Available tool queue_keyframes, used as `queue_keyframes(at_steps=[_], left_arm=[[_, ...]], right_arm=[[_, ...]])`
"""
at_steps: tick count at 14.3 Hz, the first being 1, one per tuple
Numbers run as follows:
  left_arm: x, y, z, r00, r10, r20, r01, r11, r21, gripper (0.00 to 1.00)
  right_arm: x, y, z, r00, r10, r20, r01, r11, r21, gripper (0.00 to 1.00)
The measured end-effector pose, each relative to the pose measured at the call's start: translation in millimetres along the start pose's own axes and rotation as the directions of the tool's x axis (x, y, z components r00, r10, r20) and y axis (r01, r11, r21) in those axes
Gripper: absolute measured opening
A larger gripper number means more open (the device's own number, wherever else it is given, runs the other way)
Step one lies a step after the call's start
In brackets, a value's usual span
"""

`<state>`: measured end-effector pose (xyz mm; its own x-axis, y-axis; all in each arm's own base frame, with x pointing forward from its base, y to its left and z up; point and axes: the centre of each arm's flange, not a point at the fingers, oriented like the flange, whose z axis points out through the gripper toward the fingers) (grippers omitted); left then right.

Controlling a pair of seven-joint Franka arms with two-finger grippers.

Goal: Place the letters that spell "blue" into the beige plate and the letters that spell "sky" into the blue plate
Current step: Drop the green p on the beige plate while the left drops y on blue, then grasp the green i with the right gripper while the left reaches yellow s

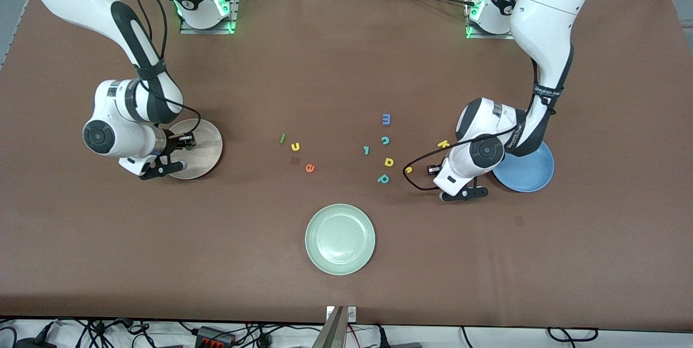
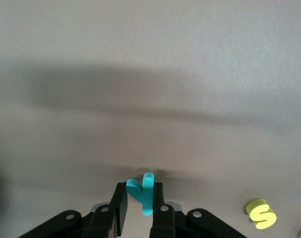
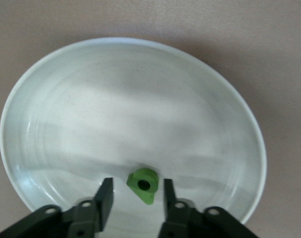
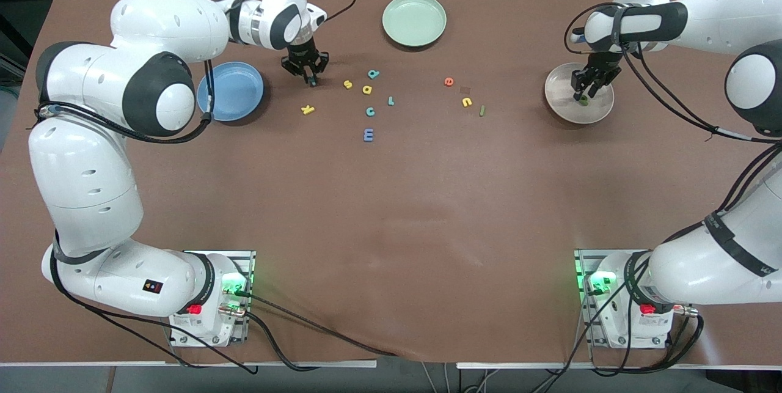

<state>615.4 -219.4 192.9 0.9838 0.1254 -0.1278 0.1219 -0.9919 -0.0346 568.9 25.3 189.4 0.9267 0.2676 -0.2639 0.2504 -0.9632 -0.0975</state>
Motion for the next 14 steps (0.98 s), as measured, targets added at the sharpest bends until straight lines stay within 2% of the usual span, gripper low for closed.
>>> queue_keyframes(at_steps=[2,4,5,7,10,12,13,14], left_arm=[[13,-17,-28,0.999,0.038,-0.013,-0.037,0.997,0.060,0.25],[29,-52,-62,0.996,0.092,0.022,-0.093,0.992,0.088,0.25],[37,-74,-77,0.992,0.121,0.045,-0.124,0.988,0.091,0.25],[49,-129,-92,0.981,0.171,0.087,-0.178,0.981,0.083,0.25],[51,-194,-64,0.966,0.209,0.151,-0.219,0.974,0.055,0.25],[42,-201,-36,0.960,0.220,0.175,-0.231,0.972,0.045,0.25],[38,-195,-28,0.956,0.230,0.184,-0.241,0.970,0.042,0.28],[35,-187,-24,0.952,0.243,0.189,-0.254,0.966,0.039,0.28]], right_arm=[[7,-14,-28,1.000,0.003,0.003,-0.003,1.000,0.000,0.75],[18,-54,-68,0.999,0.036,-0.024,-0.036,0.999,0.018,0.96],[23,-81,-78,0.997,0.061,-0.041,-0.059,0.997,0.041,1.00],[28,-135,-78,0.994,0.101,-0.050,-0.098,0.994,0.057,1.00],[31,-201,-56,0.978,0.199,-0.057,-0.196,0.980,0.041,1.00],[30,-241,-32,0.960,0.263,-0.097,-0.260,0.965,0.042,1.00],[27,-261,-17,0.949,0.290,-0.123,-0.286,0.957,0.046,1.00],[24,-278,-2,0.938,0.317,-0.138,-0.313,0.948,0.050,0.90]])
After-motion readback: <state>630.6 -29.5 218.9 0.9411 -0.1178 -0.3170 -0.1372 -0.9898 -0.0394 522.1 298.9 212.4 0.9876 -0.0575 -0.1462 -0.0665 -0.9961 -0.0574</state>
